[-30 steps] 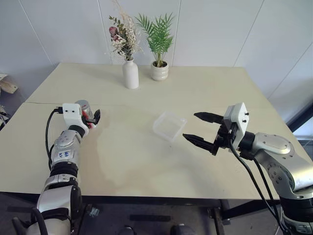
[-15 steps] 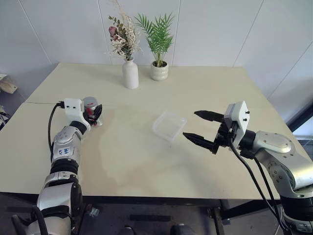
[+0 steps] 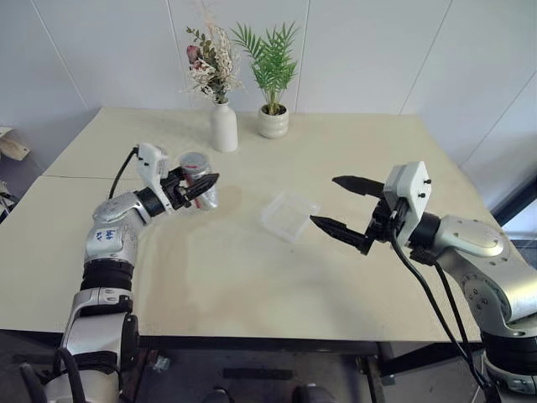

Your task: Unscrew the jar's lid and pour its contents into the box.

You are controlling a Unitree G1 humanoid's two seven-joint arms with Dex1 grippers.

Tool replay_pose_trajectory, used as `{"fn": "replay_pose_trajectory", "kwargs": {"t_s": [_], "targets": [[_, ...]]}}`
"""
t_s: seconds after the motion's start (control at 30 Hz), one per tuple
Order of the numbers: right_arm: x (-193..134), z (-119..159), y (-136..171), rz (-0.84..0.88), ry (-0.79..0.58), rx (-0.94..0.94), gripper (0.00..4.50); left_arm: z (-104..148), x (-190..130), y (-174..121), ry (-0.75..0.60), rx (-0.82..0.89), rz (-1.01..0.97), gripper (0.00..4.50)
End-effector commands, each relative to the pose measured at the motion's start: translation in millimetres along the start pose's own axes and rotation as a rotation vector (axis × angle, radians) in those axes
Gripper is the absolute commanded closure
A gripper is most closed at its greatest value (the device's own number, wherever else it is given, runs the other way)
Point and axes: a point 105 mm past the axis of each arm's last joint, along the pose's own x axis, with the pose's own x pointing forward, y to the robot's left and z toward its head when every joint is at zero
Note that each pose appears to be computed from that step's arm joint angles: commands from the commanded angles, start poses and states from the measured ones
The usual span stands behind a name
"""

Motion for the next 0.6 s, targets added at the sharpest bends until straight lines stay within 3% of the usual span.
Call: {"fn": "replay_pose_trajectory", "kwargs": {"t_s": [0.03,0.2,0.6], "targets": [[8.5,18.1,1.2,-0.041,-0.019,-0.001,0.00,25.5,16.2,-22.4,-0.045,0.038,-0.172,1.90],[24.6,30.9,12.0,-0.026,-0.038,0.032,0.00,24.0,24.8,-51.8,-0.018,0.057,-0.411,1.90],[59.5,46.5,27.3,0.005,-0.063,0.118,0.00,22.4,40.6,-91.2,-0.053,0.086,-0.689,1.90]]}}
